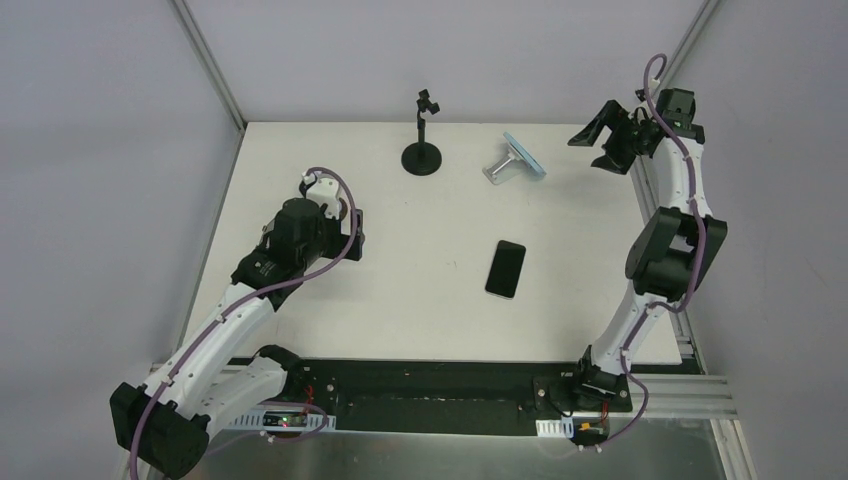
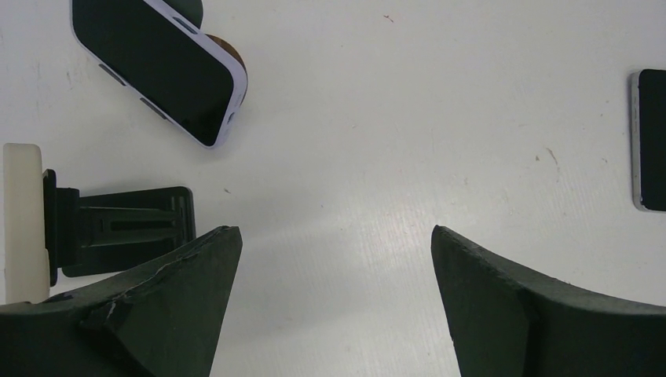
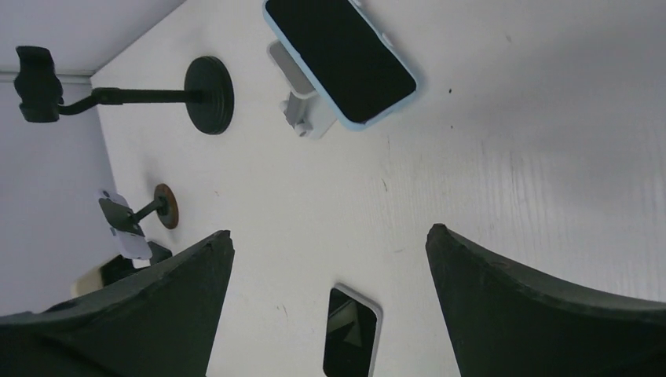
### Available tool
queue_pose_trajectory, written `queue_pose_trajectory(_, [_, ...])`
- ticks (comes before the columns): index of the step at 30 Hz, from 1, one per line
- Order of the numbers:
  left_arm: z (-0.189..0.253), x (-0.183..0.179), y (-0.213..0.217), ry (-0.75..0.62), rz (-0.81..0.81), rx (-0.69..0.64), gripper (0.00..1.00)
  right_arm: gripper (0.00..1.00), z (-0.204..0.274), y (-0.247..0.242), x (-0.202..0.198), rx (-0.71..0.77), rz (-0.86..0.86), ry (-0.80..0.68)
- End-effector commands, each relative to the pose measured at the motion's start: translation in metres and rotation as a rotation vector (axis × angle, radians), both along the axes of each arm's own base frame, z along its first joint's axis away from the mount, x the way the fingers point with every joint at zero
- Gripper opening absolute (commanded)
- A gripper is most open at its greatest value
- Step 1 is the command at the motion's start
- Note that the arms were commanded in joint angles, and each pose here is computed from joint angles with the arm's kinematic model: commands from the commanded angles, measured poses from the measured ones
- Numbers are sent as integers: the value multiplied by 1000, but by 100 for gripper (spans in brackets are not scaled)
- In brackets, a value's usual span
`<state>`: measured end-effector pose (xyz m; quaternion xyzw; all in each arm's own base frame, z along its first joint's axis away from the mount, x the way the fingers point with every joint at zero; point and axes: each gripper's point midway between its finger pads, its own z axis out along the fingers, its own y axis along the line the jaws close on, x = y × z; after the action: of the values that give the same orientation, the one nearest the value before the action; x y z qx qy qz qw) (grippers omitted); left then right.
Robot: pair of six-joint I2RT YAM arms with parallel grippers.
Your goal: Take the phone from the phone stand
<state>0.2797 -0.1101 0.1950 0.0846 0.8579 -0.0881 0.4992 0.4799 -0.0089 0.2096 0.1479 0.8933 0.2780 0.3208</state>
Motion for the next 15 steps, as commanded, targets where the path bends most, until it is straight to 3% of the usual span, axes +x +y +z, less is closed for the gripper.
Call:
queue_pose_trajectory(1, [-1,6,9,-17,23,56,95,97,13,16,36,190,76,-70])
queue_pose_trajectory(7, [-4,9,11,-11,26,85,95,96,-6,13,90,357,-1,-129])
queue_pose_trajectory(15, [-9,11,9,5,13,97,95,95,-42,10,106,428,-48,-39])
